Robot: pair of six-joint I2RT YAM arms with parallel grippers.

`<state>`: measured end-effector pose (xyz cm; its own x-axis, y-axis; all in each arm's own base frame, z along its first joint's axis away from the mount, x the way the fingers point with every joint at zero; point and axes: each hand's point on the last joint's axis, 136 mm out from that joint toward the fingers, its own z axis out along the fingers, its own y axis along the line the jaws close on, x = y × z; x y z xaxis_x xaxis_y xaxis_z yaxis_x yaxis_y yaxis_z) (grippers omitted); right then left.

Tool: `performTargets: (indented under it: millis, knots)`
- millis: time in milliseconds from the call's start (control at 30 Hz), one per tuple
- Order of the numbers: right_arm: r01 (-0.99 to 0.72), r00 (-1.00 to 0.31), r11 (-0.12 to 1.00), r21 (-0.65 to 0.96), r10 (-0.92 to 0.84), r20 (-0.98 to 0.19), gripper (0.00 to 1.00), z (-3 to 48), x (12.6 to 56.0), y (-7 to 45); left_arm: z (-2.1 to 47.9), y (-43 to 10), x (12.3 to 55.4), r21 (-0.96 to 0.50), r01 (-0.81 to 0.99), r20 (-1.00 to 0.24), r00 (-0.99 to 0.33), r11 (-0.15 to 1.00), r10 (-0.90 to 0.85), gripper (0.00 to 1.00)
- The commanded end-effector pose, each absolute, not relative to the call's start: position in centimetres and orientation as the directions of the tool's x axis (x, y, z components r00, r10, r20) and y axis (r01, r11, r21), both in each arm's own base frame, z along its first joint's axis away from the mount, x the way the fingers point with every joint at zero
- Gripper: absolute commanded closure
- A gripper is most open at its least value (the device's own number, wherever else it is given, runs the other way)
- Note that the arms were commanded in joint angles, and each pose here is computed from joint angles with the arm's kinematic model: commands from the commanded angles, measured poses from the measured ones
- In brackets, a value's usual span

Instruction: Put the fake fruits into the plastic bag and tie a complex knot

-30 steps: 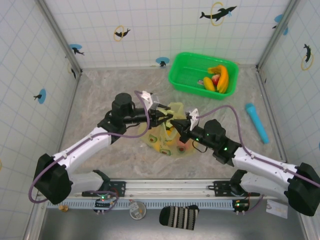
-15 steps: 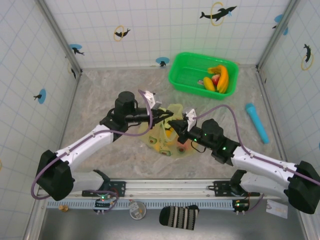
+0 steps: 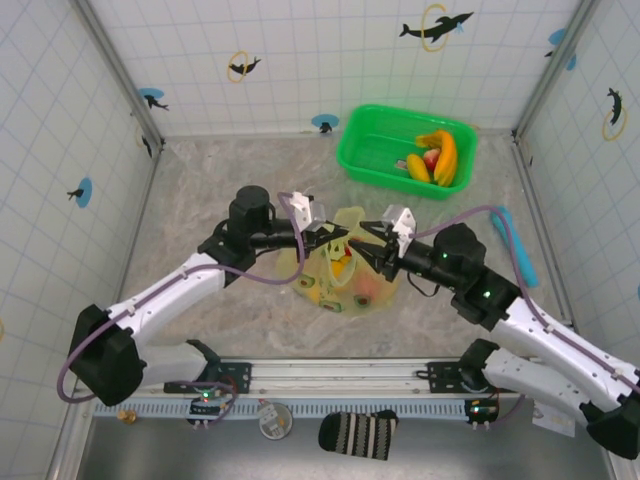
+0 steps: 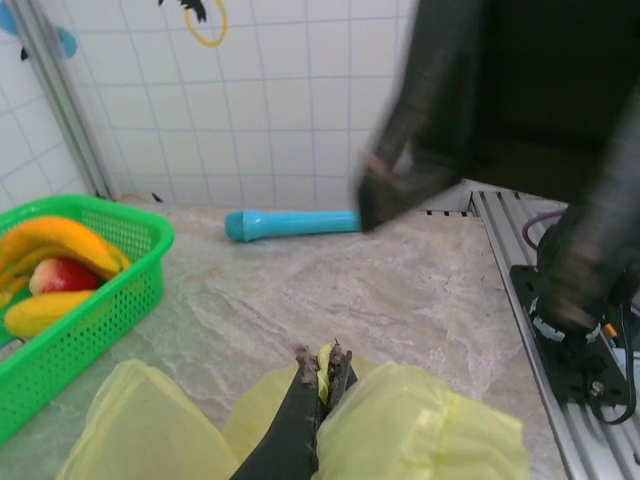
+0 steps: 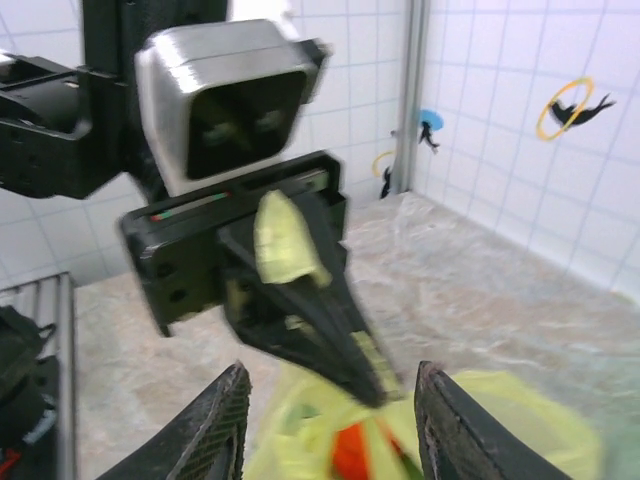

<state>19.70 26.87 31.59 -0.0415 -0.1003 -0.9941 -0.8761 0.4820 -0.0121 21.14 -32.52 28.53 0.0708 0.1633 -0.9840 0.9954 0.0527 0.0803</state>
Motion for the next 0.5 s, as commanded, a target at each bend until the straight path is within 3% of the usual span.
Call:
performTargets:
  millis: [0,267,467]
  knots:
    - [-0.902,-0.024,0.425,-0.073,-0.218,-0.976,0.54,29.9,21.0,26.7,29.3,-32.3,20.2,0.204,0.979,-0.97,0.2,0.014,0.141,1.0]
    - [-0.99,-0.138,0.035,0.133,-0.233,-0.963,0.47,29.3,19.3,29.3,29.2,-32.3,19.7,0.202,0.979,-0.97,0.202,-0.011,0.134,1.0]
    - [-0.969,-0.232,-0.018,0.245,-0.266,-0.936,0.48,28.7,19.5,30.3,29.2,-32.3,19.6,0.212,0.977,-0.968,0.212,-0.011,0.134,1.0]
